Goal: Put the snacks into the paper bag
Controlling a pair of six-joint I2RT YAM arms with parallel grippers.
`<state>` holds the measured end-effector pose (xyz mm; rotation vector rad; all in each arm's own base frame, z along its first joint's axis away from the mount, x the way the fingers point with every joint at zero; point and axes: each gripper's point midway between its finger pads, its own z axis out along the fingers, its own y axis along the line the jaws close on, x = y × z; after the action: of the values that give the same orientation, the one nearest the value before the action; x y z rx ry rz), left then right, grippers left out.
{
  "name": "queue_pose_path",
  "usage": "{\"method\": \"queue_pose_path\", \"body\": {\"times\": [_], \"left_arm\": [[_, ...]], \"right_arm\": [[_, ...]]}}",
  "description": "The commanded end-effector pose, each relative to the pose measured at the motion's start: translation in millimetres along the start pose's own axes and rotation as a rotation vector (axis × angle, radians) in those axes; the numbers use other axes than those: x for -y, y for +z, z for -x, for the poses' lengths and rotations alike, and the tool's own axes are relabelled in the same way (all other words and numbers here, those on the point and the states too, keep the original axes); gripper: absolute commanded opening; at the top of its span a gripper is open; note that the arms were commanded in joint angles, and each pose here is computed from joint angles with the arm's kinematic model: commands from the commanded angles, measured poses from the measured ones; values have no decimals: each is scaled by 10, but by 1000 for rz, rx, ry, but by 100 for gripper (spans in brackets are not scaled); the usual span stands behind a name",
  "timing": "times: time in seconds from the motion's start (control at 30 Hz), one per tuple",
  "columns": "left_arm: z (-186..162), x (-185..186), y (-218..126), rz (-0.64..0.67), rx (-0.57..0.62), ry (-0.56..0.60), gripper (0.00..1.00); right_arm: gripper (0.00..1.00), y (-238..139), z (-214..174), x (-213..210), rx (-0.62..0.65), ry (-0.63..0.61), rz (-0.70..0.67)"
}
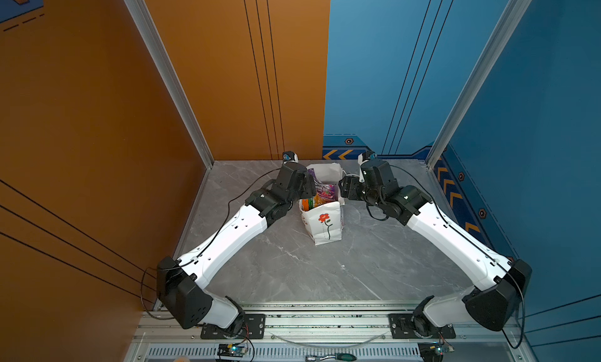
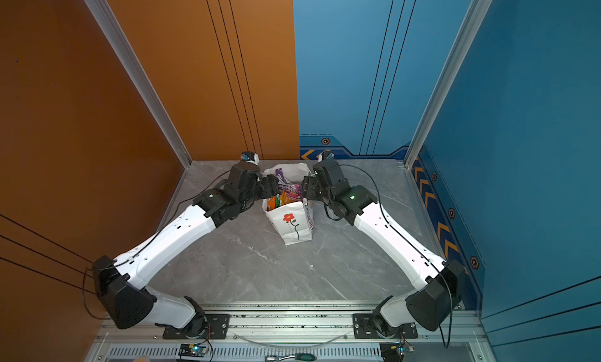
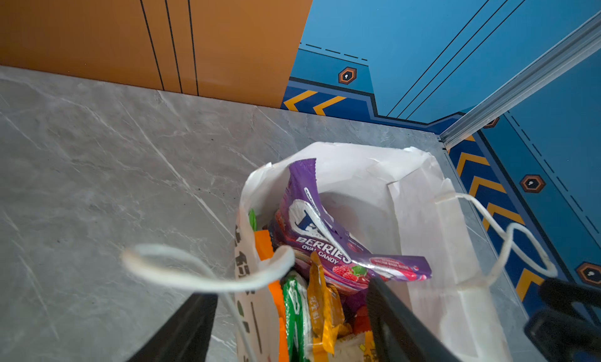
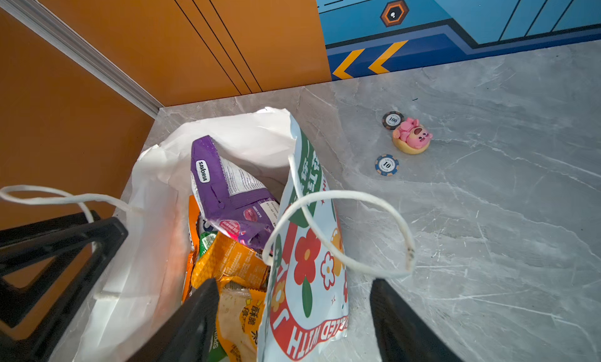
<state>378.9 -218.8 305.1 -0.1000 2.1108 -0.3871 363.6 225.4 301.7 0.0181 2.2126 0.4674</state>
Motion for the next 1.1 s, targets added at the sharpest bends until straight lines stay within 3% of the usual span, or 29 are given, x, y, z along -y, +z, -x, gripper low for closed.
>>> {"method": "queue_pose_path", "body": {"times": [0.0,0.13,0.4,0.5,0.7,0.9,1.07], "left_arm": [[56,-99,-110,40,16,12,83],[91,-147,-187,52,28,17,100],[323,-236,-754,34,107,62,98],[406,-547,-1038,130,206,53,98],[314,-1420,-1398,468,419,49,98],[-14,-2015,-1223,736,451,88,98],[-261,-2209,-775,771,434,230,98]], "right_arm": [[81,-85,63,-29,19,-7,20],[86,-140,99,-21,33,-9,19],[98,-655,390,329,198,-59,-80],[98,-840,448,621,262,-54,-144],[100,-981,343,1381,345,24,-288],[100,-884,58,2224,428,65,-543],[100,-514,-272,2653,396,9,-660]]}}
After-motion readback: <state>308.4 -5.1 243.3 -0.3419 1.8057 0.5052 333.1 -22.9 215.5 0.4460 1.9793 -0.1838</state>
